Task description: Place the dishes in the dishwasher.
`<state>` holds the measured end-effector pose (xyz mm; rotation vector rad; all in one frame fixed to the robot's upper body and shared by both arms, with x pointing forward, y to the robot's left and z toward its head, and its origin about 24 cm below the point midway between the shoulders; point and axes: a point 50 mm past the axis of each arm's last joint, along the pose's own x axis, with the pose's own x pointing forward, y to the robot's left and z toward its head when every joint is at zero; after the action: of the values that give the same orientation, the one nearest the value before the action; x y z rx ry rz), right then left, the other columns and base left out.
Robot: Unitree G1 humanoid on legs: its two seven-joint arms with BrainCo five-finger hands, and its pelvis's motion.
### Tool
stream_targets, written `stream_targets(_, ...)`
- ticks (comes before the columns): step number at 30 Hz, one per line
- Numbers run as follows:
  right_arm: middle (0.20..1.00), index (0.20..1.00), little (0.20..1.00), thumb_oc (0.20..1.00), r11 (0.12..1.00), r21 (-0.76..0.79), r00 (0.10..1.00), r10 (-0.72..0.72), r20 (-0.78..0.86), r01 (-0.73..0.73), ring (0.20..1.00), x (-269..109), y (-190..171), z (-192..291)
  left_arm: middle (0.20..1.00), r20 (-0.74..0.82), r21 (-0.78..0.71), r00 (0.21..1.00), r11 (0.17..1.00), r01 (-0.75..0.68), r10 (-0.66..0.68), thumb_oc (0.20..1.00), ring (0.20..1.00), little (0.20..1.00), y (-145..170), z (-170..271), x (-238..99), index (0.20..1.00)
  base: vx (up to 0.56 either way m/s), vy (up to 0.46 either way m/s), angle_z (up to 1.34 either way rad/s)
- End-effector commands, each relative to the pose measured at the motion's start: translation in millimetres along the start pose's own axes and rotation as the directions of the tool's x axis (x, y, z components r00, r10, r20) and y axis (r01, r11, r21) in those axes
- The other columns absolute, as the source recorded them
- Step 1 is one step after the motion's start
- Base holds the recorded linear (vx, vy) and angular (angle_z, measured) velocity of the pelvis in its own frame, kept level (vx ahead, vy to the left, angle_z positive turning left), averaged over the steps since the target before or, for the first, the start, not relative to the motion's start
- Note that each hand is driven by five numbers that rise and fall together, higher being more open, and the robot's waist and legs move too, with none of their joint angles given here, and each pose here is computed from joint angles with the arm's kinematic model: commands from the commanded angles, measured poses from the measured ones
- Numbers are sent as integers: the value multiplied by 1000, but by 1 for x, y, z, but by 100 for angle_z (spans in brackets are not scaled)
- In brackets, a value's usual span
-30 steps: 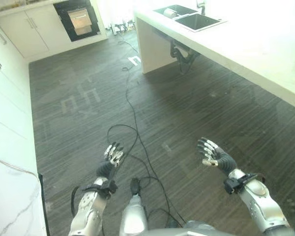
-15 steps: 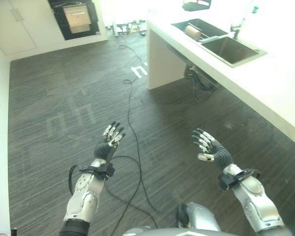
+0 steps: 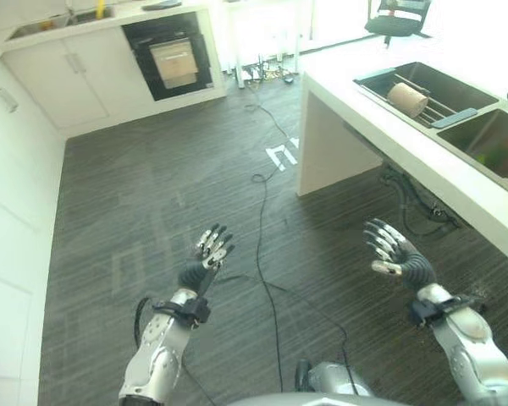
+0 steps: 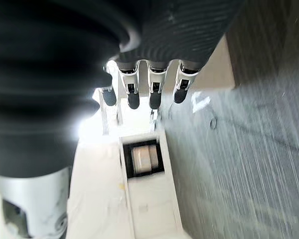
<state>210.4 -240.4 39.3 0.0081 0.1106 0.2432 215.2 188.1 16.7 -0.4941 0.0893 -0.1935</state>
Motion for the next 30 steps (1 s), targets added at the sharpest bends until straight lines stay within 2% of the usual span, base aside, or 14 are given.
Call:
stream_targets(1,1000,1000,1000,1000,999,-27,988,40,152,-36,1000,10,-1,33,1000,99,-6,995,1000,21,-20,1000,1000,1000,2,19,1,1000,663,126,-129)
stream_targets(7,1000,1000,1000,1000,997,-56,983,66,173,-58,1000,9,3,42,1000,125,-16,992,1000,24,-22,1000,1000,1000,5,20,-12,1000,488,300,-120)
stream_targets(12,1000,1000,1000,1000,996,-35,968,83,237,-77,1000,10,12,52,1000,198,66,976,995,80,-92,1000,1000,1000,2,49,10,1000,415,397,-68)
stream_targets(16,1000,1000,1000,1000,991,-6,925,125,358,-132,1000,8,22,69,1000,330,168,921,973,157,-206,1000,1000,1000,-8,80,4,1000,333,243,-42)
stream_targets(17,1000,1000,1000,1000,985,-13,889,163,429,-175,1000,8,27,83,1000,420,263,865,949,175,-275,1000,1000,1000,-17,105,0,1000,219,125,-5)
stream_targets(22,1000,1000,1000,1000,966,-100,800,254,544,-239,1000,13,39,119,1000,568,492,673,851,183,-473,1000,1000,1000,-50,156,-15,1000,167,-69,-70)
stream_targets(25,1000,1000,1000,1000,966,-108,770,253,586,-235,1000,15,44,131,1000,590,513,631,837,189,-504,1000,1000,1000,-61,164,-18,1000,156,-214,-58)
stream_targets(30,1000,1000,1000,1000,975,-129,777,220,589,-179,1000,11,38,133,1000,599,433,651,873,226,-466,1000,1000,1000,-60,157,-13,1000,166,-303,-17)
